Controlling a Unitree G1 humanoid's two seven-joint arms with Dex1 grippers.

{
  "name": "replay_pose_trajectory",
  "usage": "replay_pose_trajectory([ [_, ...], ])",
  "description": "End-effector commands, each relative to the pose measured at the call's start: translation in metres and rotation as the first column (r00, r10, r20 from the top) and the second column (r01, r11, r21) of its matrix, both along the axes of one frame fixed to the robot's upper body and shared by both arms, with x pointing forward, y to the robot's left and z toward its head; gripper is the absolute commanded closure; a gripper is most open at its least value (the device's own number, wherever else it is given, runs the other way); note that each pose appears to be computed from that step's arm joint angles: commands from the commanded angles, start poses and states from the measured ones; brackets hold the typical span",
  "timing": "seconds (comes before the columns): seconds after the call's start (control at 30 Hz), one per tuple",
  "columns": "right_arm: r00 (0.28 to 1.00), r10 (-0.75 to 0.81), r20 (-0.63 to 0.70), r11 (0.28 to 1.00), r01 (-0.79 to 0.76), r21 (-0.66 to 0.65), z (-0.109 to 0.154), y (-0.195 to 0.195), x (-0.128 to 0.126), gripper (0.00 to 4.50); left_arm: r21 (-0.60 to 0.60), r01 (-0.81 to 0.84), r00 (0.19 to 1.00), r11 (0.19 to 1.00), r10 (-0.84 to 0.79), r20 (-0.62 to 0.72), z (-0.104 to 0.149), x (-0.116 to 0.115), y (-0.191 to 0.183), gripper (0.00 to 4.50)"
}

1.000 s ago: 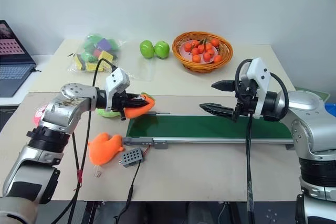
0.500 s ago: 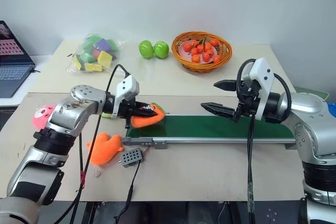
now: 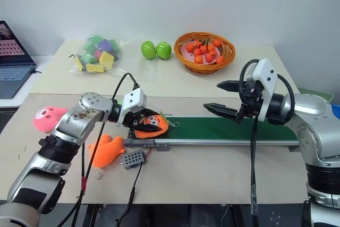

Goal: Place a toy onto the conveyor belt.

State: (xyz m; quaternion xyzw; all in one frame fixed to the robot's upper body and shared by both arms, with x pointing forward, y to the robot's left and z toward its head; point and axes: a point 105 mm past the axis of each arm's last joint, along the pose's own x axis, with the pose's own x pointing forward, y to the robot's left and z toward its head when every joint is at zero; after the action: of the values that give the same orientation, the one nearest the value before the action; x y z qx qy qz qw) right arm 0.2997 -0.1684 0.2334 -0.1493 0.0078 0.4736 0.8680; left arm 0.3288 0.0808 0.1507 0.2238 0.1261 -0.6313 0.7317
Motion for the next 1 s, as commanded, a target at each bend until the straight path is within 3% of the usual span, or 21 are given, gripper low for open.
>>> replay_pose_trajectory([
  [0.03,0.998,0.009,0.059,1.000,-0.009,0.006,0.016,-0.001,-0.004,0.00,-0.055,0.003,1.000,0.998,-0.002,0.030,0.021,0.001,-0.003,0.43],
  [0.07,0.998,0.010,0.059,1.000,-0.010,0.005,0.016,-0.001,-0.003,0.00,-0.073,-0.002,1.000,0.997,0.004,0.023,0.024,0.001,-0.005,0.08],
  [0.1,0.998,0.010,0.059,1.000,-0.011,0.004,0.016,-0.002,-0.003,0.00,-0.090,-0.009,1.000,0.996,0.011,0.017,0.028,0.002,-0.006,0.02],
  [0.47,0.998,0.024,0.058,1.000,-0.025,0.001,0.018,0.000,-0.002,0.00,-0.291,-0.075,0.997,0.954,0.079,0.003,0.086,0.005,-0.020,0.02],
  [0.6,0.998,0.028,0.057,0.999,-0.027,-0.019,0.020,-0.002,-0.002,0.00,-0.352,-0.148,0.986,0.924,0.167,0.025,0.113,0.012,-0.005,0.02],
  [0.77,0.998,0.051,0.026,0.997,-0.049,-0.065,0.016,-0.003,-0.006,0.00,-0.424,-0.152,0.988,0.893,0.155,-0.028,0.124,-0.008,0.011,0.02],
  [1.0,0.990,0.134,-0.046,0.984,-0.139,-0.108,0.008,0.007,-0.015,0.00,-0.370,-0.230,0.969,0.900,0.247,-0.003,0.110,-0.028,0.033,0.02],
])
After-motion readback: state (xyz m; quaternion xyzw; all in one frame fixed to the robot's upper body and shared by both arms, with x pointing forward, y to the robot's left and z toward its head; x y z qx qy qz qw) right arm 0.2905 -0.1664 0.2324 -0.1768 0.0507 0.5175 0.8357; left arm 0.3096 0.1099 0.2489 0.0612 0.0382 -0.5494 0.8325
